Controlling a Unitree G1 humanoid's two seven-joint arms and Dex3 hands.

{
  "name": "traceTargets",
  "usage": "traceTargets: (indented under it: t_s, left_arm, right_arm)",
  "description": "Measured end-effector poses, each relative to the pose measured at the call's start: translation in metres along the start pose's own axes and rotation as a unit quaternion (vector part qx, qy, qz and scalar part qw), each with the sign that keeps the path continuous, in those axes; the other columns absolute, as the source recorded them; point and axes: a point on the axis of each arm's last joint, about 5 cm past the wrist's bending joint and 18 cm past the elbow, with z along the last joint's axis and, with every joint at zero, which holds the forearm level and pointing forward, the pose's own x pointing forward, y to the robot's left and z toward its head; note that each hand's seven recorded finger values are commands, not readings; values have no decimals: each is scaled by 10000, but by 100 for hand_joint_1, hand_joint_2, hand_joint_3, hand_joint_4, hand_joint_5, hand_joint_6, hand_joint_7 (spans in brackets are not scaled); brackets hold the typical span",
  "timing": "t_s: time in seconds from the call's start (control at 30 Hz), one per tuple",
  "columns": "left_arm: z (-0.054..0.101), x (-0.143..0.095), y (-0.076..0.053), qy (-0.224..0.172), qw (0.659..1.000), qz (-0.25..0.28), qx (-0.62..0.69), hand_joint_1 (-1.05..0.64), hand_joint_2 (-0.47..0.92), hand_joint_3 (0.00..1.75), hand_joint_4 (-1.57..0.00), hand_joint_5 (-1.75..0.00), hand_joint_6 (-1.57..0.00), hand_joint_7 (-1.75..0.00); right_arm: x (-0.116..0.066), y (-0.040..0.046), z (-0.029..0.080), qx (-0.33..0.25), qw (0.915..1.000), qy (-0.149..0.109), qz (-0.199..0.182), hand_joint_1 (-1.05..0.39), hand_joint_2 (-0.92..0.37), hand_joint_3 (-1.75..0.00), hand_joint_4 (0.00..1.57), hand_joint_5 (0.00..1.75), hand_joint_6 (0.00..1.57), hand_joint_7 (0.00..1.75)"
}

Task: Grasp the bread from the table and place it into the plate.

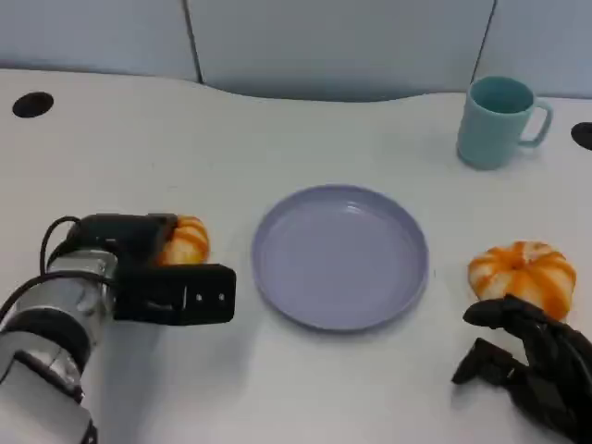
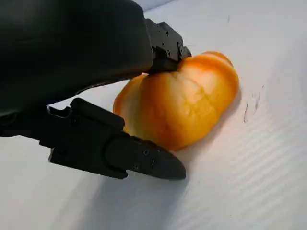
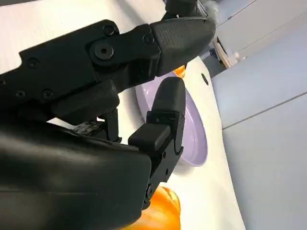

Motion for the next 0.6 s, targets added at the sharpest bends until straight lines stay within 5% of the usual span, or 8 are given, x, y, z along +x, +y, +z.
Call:
traceTargets:
  t_s: [0.1, 0.13, 0.23, 0.27, 0.3, 0.33, 0.4, 0.6]
  left_arm:
    - [2, -34, -102, -313, 9980, 528, -132, -22, 92, 16, -98, -56, -106, -10]
    - [1, -38, -114, -328, 9976, 596, -142, -23, 91, 7, -92, -88, -114, -7]
    - [1, -42, -127, -362, 9965, 742, -137, -23, 92, 1, -87, -111, -119, -3]
    - [2, -43, -128, -374, 9963, 767, -133, -20, 92, 15, -81, -142, -114, -39]
    - [2, -44, -132, -375, 9958, 827, -134, -20, 92, 20, -78, -158, -85, -103]
    - [-1, -48, -145, -368, 9953, 887, -141, -19, 92, 23, -76, -168, -66, -145]
    - [-6, -60, -182, -360, 9938, 1034, -169, -17, 92, 26, -75, -173, -57, -168]
    - [-12, -81, -236, -447, 9906, 1272, -240, -16, 92, 27, -77, -175, -56, -174]
  right_arm:
    - [-20, -12, -1, 36, 10000, -4, -8, -48, -92, -14, 62, 141, 65, 96]
    - [-20, -12, -1, 41, 10000, -2, -3, -48, -92, -14, 62, 141, 65, 96]
    - [-22, -12, -3, 50, 10000, -4, 12, -48, -92, -14, 62, 142, 65, 96]
    - [-22, -12, -2, 52, 10000, -7, 14, -48, -92, -14, 62, 142, 65, 96]
    - [-22, -12, -2, 52, 10000, -7, 15, -49, -92, -14, 62, 142, 65, 97]
    - [-21, -11, -1, 51, 10000, -6, 16, -49, -92, -14, 63, 143, 66, 97]
    - [-21, -11, -1, 50, 10000, -5, 14, -49, -92, -13, 63, 143, 66, 98]
    - [-19, -11, -3, 53, 10000, 2, 12, -49, -92, -13, 63, 144, 67, 97]
